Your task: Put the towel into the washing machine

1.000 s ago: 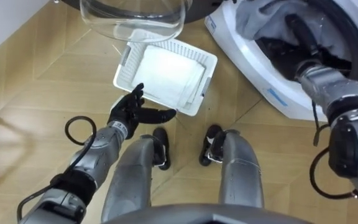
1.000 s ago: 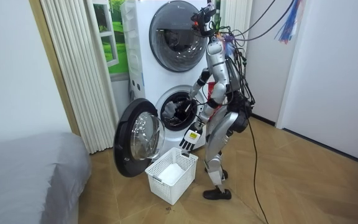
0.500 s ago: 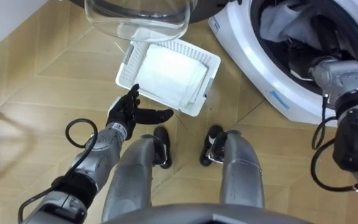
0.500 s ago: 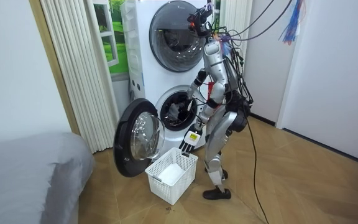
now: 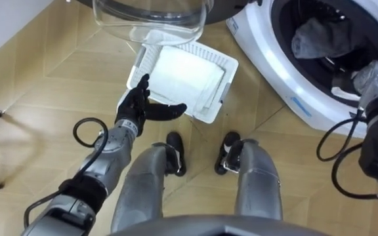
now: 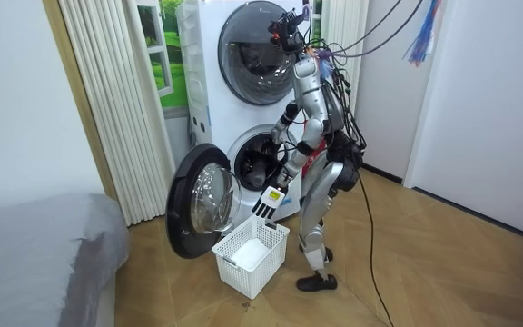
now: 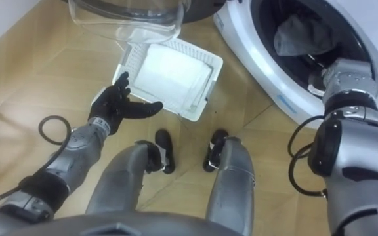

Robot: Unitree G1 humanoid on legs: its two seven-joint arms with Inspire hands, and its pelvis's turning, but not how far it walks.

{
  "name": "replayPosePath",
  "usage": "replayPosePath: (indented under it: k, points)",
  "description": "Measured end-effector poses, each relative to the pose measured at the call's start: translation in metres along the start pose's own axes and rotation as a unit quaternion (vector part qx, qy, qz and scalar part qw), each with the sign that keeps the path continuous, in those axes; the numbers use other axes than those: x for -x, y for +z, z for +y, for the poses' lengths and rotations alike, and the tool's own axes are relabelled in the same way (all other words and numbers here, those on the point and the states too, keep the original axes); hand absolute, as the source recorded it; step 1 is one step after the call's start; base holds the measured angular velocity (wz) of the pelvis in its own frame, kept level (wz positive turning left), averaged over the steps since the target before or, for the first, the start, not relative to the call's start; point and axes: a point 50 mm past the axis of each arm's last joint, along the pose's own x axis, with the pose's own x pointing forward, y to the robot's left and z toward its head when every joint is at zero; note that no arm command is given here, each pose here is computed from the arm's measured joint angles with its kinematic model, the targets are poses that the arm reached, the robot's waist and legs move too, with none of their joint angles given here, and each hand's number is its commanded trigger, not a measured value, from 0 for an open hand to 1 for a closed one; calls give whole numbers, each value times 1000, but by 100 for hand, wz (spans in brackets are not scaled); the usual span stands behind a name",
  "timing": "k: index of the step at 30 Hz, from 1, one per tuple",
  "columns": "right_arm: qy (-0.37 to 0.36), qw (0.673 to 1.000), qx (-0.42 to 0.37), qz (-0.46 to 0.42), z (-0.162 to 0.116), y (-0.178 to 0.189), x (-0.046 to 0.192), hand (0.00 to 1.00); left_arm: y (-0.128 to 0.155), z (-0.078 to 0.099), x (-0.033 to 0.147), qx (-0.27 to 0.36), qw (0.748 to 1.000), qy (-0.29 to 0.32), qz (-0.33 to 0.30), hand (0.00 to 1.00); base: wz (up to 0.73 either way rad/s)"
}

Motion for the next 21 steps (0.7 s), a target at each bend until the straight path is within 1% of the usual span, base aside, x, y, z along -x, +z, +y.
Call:
replayPosePath:
  k: [5, 11, 14, 17, 20, 21]
  points:
    - [-19, 1000, -14, 4, -5, 0, -1, 0, -1, -3, -1, -5, 1000, -5, 1, 0, 0]
    - [-45, 999, -9, 0, -35, 2, -13, 0, -1, 0, -3, -15, 1000, -6, 6, 0, -8]
    - [-51, 999, -6, -4, -47, 4, -16, 0, -1, 7, -3, -18, 1000, 5, 8, 0, -2]
    - [-64, 998, -2, -7, -64, 6, -21, 0, -8, 15, -2, -21, 999, 19, 24, 0, -7]
    - [-71, 997, 4, -13, -81, 10, -25, 0, -13, 25, 0, -35, 998, 32, 34, 0, 0]
    - [-74, 997, 6, -16, -90, 12, -27, 0, -19, 31, 3, -40, 998, 39, 43, 0, 0]
